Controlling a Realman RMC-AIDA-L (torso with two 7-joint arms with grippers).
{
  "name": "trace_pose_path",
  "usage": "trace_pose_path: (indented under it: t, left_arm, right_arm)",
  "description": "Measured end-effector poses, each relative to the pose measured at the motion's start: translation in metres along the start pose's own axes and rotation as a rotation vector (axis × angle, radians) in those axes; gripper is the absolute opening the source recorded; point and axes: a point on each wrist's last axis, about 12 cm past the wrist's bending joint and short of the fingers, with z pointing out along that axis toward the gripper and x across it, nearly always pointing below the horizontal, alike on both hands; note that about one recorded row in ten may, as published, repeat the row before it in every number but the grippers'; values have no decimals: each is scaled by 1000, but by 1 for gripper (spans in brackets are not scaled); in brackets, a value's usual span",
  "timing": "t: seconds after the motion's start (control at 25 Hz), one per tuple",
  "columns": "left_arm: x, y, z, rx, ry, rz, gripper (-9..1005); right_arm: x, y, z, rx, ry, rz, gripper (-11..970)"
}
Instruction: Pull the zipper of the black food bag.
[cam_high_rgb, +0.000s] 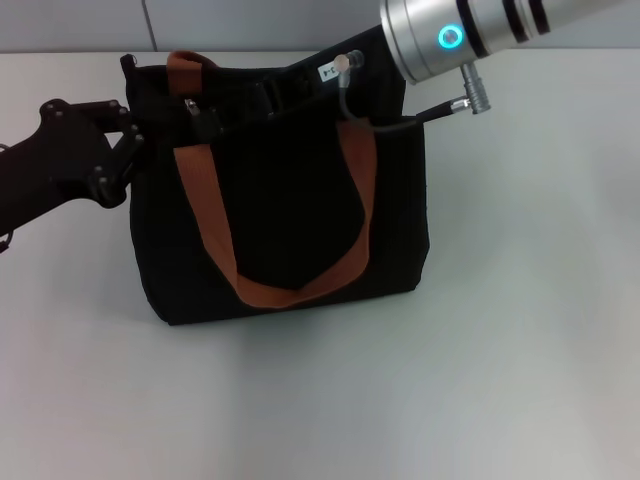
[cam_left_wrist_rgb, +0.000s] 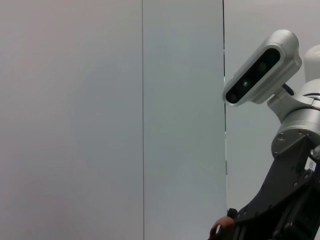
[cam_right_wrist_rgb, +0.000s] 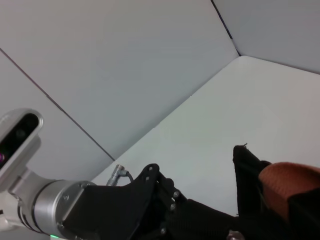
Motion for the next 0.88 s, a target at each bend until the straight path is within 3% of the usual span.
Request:
trace_pose_path:
  t: [0.64,0.88]
  left_arm:
    - [-11,5,21,52,-23,20,28]
    - [-10,7,20,35,-19,17,28]
  right_arm:
    - [-9,6,14,32,18,-51,368]
    - [-8,4,13,40,8,-46,366]
